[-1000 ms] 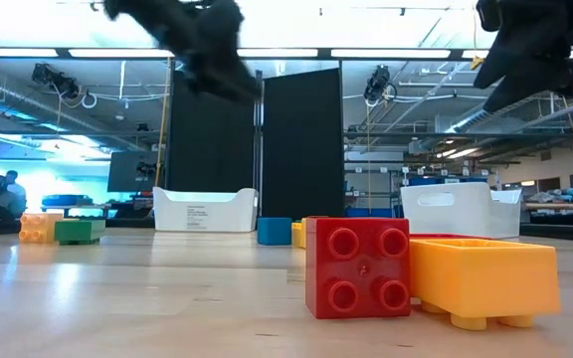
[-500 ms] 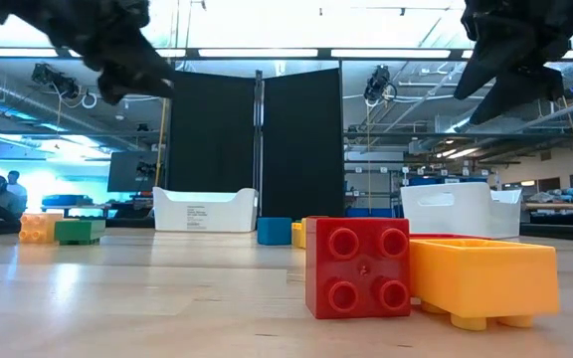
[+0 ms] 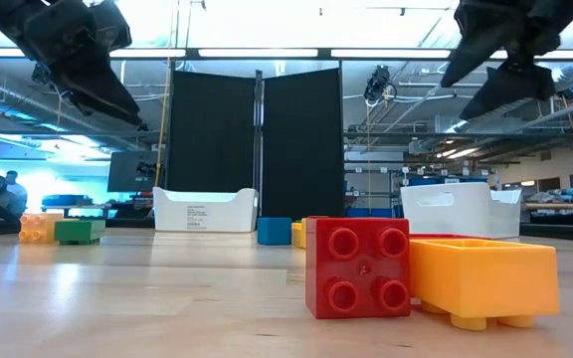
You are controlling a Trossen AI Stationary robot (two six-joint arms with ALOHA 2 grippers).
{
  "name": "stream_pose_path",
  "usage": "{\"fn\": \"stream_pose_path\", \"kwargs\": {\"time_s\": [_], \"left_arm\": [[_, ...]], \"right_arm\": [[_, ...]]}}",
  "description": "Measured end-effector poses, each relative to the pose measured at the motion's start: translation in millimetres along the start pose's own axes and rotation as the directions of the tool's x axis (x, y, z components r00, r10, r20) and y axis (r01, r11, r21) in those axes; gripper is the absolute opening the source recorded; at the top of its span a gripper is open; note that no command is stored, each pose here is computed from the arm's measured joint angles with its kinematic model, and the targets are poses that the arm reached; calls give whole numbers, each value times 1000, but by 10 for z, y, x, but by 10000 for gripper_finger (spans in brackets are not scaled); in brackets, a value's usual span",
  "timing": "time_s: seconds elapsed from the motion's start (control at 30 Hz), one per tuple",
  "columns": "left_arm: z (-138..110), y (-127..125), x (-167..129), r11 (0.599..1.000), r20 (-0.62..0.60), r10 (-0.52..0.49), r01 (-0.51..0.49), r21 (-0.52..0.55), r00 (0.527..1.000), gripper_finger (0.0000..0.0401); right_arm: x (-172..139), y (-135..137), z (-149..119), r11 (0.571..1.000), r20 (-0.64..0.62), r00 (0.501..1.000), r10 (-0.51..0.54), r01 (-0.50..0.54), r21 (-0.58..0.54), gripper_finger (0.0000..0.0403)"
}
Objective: Sort blocks by size
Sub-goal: Put the yellow square block into the top left white bin
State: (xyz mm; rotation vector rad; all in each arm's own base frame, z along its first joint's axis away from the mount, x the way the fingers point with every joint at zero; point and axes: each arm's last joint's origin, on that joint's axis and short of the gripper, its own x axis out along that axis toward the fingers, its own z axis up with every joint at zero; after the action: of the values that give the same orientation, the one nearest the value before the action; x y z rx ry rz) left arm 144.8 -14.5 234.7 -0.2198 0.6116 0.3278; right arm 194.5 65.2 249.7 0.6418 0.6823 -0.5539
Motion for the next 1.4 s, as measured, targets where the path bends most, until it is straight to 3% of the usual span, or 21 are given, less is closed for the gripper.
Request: {"fn": "stream_pose_path", "kwargs": {"time_s": [0.2,0.43,0.67,0.9,1.03,1.23,1.4], "left_arm": [[-12,-12,-1,994,-27,-45,47,103,999,191],[-139,22,51,994,39,-58,55,89,998,191],[-382,42,53,985,82,-165,160,68,983,191],[-409,28,-17,975,106,-214,206,78,971,191],[-416,16,-26,973,104,-225,217,85,969,191],[-423,0,-33,970,101,-239,232,72,966,191],[-430,-13,-40,967,97,-249,243,75,964,191]], "right_arm": [[92,96,197,995,103,991,85,-89,38,300],[350,454,518,995,152,985,84,-74,-69,280],[609,856,735,990,-25,1000,-7,4,-140,277],[837,1110,854,986,-219,962,-165,161,-36,276],[1059,1168,848,970,-296,929,-222,242,30,276],[1456,1143,718,945,-413,867,-280,324,40,276],[1594,1082,695,929,-440,843,-311,367,47,276]]}}
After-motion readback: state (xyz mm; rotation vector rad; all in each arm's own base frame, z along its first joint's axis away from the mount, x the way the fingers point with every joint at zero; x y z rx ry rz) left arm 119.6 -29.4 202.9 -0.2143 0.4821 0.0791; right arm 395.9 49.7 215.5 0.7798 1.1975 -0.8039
